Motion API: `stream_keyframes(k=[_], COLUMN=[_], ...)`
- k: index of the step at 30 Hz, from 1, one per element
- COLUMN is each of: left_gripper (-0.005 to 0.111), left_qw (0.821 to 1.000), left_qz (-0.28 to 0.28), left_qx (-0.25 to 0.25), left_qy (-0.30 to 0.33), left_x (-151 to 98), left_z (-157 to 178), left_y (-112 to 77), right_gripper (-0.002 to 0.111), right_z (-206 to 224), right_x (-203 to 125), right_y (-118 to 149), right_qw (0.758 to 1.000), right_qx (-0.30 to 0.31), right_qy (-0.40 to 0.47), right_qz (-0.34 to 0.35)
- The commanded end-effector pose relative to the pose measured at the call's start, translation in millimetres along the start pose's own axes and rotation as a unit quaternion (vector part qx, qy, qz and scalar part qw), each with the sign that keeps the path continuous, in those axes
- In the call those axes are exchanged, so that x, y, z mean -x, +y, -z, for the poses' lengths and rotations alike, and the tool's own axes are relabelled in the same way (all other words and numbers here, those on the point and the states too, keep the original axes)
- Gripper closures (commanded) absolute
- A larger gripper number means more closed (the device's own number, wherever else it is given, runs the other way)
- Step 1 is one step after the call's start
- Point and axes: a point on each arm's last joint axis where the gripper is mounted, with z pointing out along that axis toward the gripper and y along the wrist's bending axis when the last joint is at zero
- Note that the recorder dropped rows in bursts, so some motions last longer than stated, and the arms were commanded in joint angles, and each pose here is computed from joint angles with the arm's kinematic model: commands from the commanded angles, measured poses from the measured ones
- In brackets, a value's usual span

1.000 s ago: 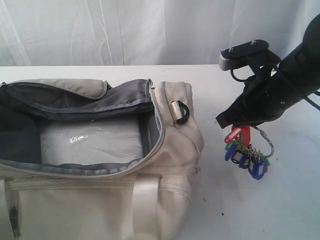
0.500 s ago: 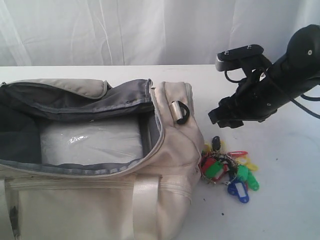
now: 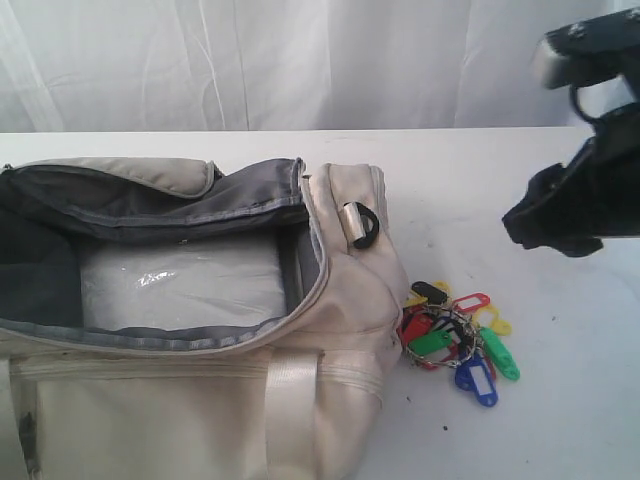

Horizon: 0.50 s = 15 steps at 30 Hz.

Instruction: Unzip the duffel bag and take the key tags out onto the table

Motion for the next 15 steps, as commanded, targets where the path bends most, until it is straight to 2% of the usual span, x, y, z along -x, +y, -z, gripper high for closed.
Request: stream_keyframes(k=[1, 5, 8, 13, 15], left_gripper=[0.059, 0.067, 0.074, 0.107, 0.107], left_qw=[0.994, 0.972, 0.966, 0.955, 0.948], left_qz=[-0.018, -0.006, -0.005, -0.032, -0.039], left_qx=[0.045, 0.113, 0.13, 0.183, 0.201], left_qy=[-0.1, -0.204, -0.226, -0.233, -0.244], left_x=[6.3, 16.4, 19.9, 21.7, 23.6], left_z=[10.1, 23.1, 25.5, 29.2, 31.3], left_y=[-3.3, 1.7, 4.4, 12.4, 14.8], right_gripper=[0.059, 0.072, 0.078, 0.108, 0.108], right_z=[60.5, 104.6, 107.4, 86.0, 78.4], right_x=[-38.1, -80.4, -98.1, -103.0, -103.6], right_y=[13.1, 24.6, 25.0, 20.9, 19.2], right_qw=[0.993, 0.954, 0.922, 0.915, 0.912], right_qx=[-0.01, -0.016, -0.034, -0.063, -0.067], right_qy=[-0.117, -0.297, -0.382, -0.398, -0.405], right_qz=[0.0, -0.043, -0.045, -0.016, -0.021])
